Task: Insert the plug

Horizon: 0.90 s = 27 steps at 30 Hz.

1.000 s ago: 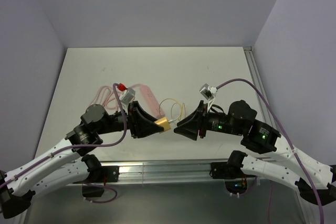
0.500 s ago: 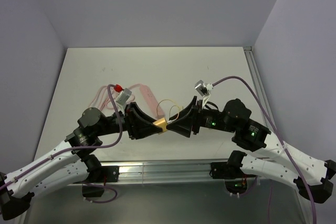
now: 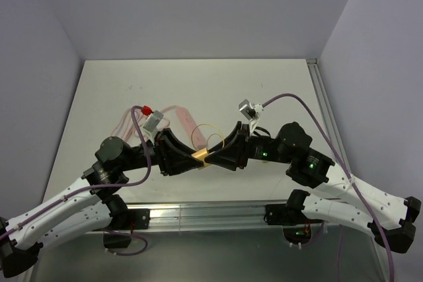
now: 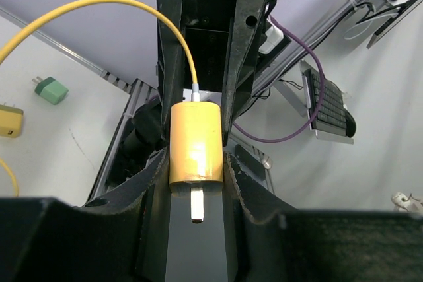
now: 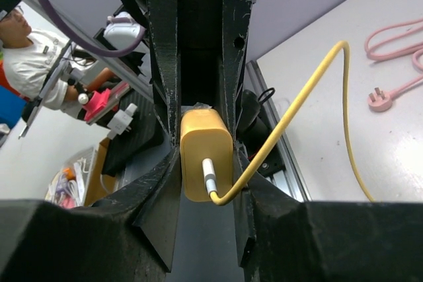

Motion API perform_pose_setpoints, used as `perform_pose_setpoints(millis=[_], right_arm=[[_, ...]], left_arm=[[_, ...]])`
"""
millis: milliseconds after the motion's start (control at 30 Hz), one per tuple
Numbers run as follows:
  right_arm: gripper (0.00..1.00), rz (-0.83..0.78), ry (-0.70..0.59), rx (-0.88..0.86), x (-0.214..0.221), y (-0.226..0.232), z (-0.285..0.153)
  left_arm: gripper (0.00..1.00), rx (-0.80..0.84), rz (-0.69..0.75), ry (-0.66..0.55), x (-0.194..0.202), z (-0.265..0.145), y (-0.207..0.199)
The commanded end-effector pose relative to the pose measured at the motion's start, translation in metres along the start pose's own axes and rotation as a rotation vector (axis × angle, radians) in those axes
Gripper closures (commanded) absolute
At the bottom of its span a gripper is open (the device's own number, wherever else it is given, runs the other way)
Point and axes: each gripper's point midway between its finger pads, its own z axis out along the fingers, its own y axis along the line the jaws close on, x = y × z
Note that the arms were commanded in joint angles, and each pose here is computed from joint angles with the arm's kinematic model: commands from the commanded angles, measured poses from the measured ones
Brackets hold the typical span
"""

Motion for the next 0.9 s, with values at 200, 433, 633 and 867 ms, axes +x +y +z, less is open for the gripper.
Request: perform_pose_setpoints(millis=[200, 433, 633, 867], right_arm=[[1.00, -0.025, -0.020, 0.031, -0.012, -0.003, 0.005], [1.00, -0.083, -0.072, 0.611, -0.042, -0.091, -0.021], [1.00, -0.178, 0.001, 0.960, -0.050, -0.164, -0.028], [1.00, -0.181, 0.045, 1.195, -0.071, -0.252, -0.044]], left_arm=[[0.45, -0.107, 0.031, -0.049, -0.015, -0.003, 0.009], [0.17, -0.794, -0.058, -0.234, -0.042, -0.064, 0.102], [0.41, -1.028, -0.110, -0.204, -0.030, -0.074, 0.151], [0.52, -1.065, -0.274, -0.093, -0.014, -0.064, 0.229]])
